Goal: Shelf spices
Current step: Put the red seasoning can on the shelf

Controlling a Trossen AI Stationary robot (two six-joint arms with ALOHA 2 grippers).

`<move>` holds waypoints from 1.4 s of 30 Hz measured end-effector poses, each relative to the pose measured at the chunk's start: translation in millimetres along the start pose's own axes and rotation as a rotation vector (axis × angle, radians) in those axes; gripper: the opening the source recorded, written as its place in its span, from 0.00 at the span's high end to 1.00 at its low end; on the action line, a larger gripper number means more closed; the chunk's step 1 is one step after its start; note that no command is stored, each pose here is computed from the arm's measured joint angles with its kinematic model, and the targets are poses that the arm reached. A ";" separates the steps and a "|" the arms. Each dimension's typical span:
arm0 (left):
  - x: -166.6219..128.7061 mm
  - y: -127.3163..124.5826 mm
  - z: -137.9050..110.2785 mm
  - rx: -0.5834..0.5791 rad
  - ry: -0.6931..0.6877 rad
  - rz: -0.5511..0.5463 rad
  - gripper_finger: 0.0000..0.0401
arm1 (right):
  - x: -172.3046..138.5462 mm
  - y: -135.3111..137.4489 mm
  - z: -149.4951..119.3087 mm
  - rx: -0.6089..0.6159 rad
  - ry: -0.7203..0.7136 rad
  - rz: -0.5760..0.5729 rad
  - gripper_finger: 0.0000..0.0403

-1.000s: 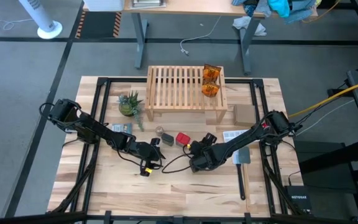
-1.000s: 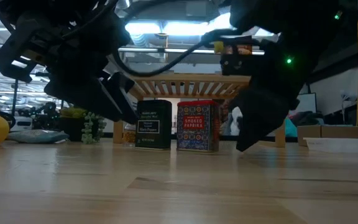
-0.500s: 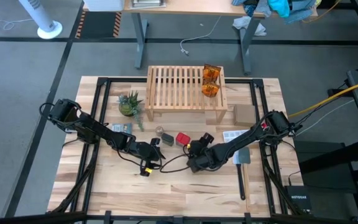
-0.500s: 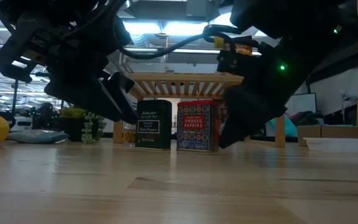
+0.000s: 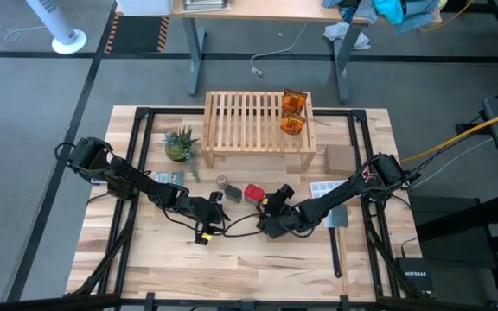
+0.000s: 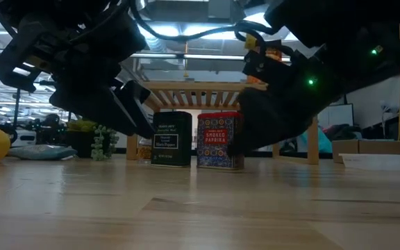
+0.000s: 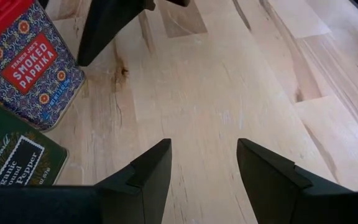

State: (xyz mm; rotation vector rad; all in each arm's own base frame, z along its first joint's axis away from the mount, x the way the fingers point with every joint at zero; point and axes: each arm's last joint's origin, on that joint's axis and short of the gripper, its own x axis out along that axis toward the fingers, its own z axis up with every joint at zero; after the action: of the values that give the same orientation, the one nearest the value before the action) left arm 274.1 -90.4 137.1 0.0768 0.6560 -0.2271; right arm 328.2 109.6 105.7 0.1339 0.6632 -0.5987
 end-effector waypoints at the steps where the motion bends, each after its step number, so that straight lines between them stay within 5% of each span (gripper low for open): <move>1: 0.0 0.0 0.0 0.000 0.000 0.000 0.56 | 0.1 -0.2 0.2 0.000 -0.015 -0.004 0.30; 31: 0.0 0.0 0.1 0.000 -0.001 0.000 0.56 | 2.3 -2.1 3.8 0.039 -0.078 -0.028 0.30; 42: 0.0 0.0 0.1 0.000 -0.001 0.000 0.56 | 19.1 -14.7 17.9 0.114 -0.029 0.023 0.52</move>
State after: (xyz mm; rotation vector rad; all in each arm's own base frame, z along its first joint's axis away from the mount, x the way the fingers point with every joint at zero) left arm 274.1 -90.4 137.2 0.0770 0.6552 -0.2276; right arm 341.6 82.9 109.0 0.2385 0.5992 -0.6155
